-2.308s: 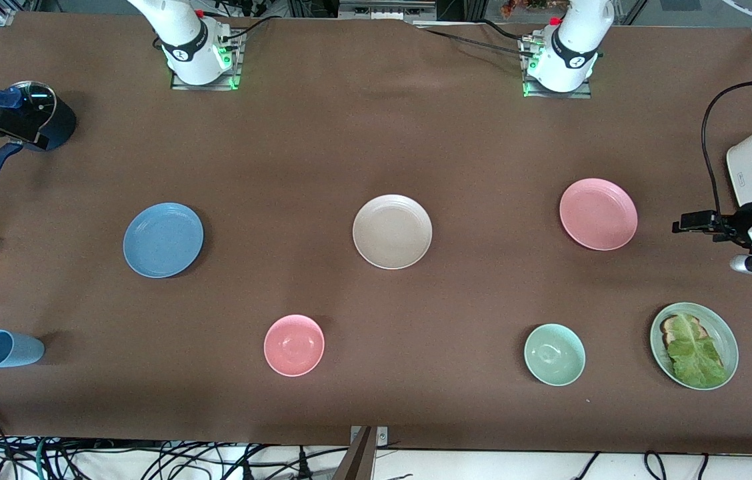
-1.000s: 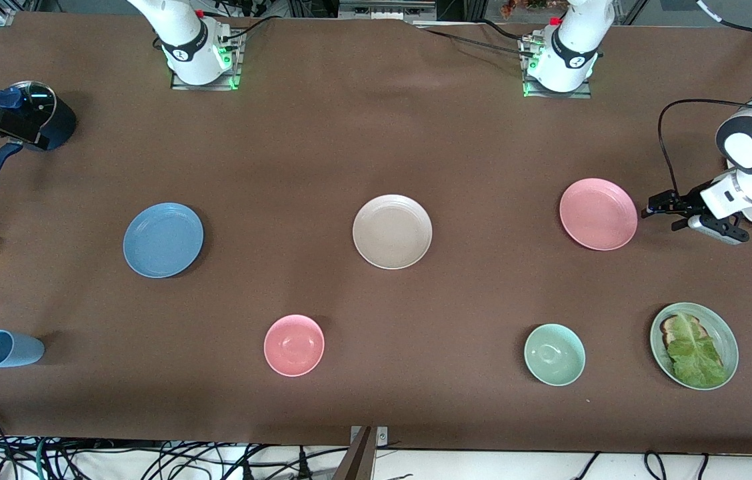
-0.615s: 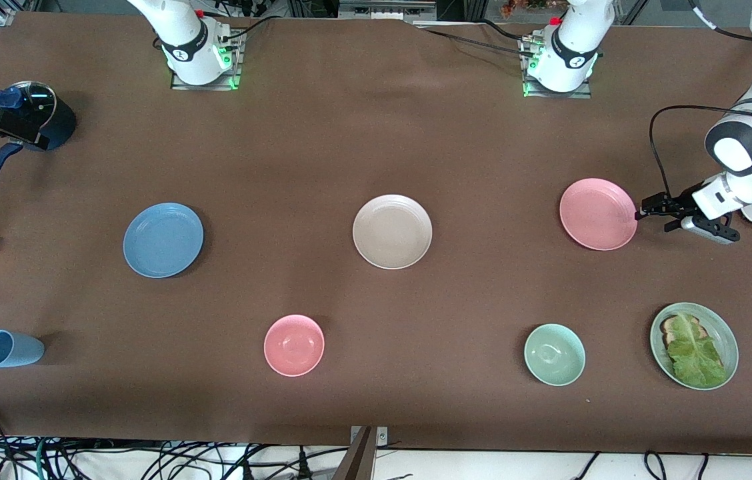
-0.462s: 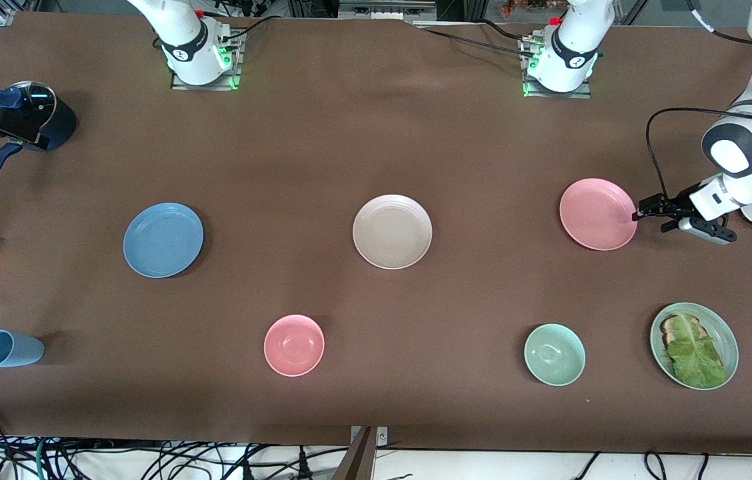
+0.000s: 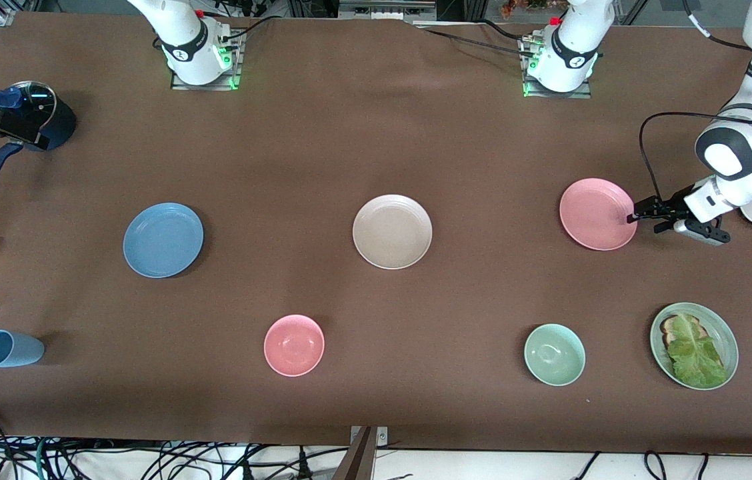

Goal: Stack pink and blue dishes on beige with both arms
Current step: 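Lower the left gripper onto the pink plate rim and close it, then carry the pink plate with the left gripper onto the beige plate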

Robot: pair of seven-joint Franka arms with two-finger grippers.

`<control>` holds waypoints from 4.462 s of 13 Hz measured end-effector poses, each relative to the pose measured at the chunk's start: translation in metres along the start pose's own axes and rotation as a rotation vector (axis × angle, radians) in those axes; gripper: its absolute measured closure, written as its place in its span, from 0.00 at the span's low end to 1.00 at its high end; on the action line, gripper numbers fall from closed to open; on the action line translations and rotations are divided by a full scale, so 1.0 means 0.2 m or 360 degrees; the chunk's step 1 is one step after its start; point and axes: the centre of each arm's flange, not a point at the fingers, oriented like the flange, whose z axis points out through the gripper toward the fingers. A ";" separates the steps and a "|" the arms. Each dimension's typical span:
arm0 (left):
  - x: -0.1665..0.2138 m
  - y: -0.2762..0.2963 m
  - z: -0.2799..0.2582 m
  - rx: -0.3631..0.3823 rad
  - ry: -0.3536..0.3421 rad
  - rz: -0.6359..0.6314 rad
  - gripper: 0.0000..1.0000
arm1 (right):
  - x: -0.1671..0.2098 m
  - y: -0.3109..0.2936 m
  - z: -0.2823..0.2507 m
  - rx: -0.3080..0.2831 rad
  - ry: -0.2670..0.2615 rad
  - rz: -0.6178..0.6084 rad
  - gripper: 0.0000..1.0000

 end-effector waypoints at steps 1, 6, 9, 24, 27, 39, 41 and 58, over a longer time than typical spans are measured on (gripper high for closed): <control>-0.01 0.01 0.02 0.0005 0.0020 0.0002 0.12 | 0.00 0.00 0.00 0.0000 0.0000 0.0000 0.00; -0.08 0.03 0.09 -0.0033 0.0124 0.0069 0.19 | 0.00 0.00 0.00 0.0000 0.0000 0.0000 0.00; -0.10 0.02 0.09 -0.0034 0.0131 0.0107 0.18 | 0.00 0.00 0.00 0.0000 -0.0001 0.0000 0.00; -0.19 0.03 0.01 -0.0013 0.0141 0.0190 0.78 | 0.00 0.00 0.00 0.0000 -0.0001 0.0000 0.00; -0.18 0.04 0.01 -0.0013 0.0143 0.0193 0.95 | 0.00 0.00 0.00 0.0000 -0.0001 0.0000 0.00; 0.29 0.71 -0.19 -0.0042 0.0089 -0.0155 0.95 | 0.00 0.00 0.00 0.0000 -0.0001 0.0000 0.00; 0.38 1.01 -0.13 -0.0089 0.0053 -0.0262 0.95 | 0.00 0.00 0.00 0.0000 -0.0002 0.0000 0.00; 0.52 2.57 0.51 0.0149 -0.0018 -0.0553 0.95 | 0.00 0.00 0.00 0.0000 -0.0004 0.0000 0.00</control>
